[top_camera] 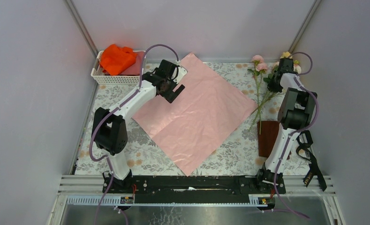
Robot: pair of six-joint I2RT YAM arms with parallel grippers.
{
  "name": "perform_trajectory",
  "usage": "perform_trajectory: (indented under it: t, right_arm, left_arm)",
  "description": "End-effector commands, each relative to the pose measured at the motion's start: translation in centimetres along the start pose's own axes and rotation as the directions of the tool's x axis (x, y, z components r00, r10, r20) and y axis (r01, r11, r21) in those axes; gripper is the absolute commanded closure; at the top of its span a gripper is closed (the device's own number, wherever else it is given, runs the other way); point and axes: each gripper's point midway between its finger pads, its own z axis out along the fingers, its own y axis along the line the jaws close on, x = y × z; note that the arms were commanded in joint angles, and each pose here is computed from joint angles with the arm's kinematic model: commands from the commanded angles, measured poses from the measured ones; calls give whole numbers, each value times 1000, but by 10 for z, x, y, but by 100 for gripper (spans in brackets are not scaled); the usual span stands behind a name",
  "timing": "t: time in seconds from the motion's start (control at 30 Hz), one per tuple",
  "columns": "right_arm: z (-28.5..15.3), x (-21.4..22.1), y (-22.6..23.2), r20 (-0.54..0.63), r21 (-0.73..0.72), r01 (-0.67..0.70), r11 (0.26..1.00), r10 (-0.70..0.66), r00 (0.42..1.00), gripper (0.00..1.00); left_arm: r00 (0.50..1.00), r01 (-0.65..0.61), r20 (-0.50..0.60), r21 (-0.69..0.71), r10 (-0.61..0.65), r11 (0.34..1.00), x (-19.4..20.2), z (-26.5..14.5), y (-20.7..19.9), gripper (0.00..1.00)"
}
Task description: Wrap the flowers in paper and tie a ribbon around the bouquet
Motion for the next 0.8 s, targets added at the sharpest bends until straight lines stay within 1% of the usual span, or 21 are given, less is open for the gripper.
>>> perform_trajectory:
  t: [0.0,0.07,0.13,0.23,0.37,0.43,0.47,0.5,0.53,0.57,0.6,0.67,0.73,0.77]
  right_arm:
    - [-28,-39,2,98,-3,10,1000,-10,995,94]
    - [-43,-50,-1,135,15,24,1000,-26,991,100]
    - [-63,-65,-4,183,32,38,999,-44,982,100]
    - [-104,-92,-7,278,48,57,997,-68,958,100]
    - [-176,-131,-4,431,34,97,995,-102,897,100]
    - [-218,-146,7,509,-24,131,991,-100,855,100]
    - [-238,-149,18,544,-83,159,984,-89,834,100]
    - [-262,-152,31,583,-150,177,973,-57,810,100]
    - [-285,-149,51,608,-246,208,947,-17,794,100]
    - [-305,-141,81,628,-342,245,907,27,778,100]
    - [-327,-128,110,629,-432,263,862,79,773,100]
    - [-342,-78,185,586,-557,344,756,63,808,100]
    - [-342,-21,252,512,-649,382,658,7,859,100]
    - [-336,3,279,469,-684,376,624,-19,883,100]
  left_arm:
    - [999,22,28,5,-22,1000,-10,-7,4,1]
    - [999,20,29,5,-20,1000,-12,-7,4,1]
    - [999,19,33,3,-19,1000,-13,-8,5,1]
    - [999,25,42,12,-26,1000,-16,-12,6,1]
    - [996,56,61,60,-60,997,-21,-18,9,1]
    - [994,78,67,49,-82,996,-20,-21,20,1]
    - [993,91,69,45,-94,995,-19,-21,25,1]
    - [991,107,72,46,-110,993,-18,-22,31,1]
    - [989,125,76,54,-129,991,-16,-23,35,1]
    - [986,146,76,64,-151,987,-13,-22,39,1]
    - [982,164,78,78,-170,983,-11,-22,41,1]
    - [977,199,68,76,-204,977,-3,-20,52,1]
    - [969,236,55,62,-239,970,6,-18,64,1]
    - [965,255,51,60,-258,965,10,-17,69,1]
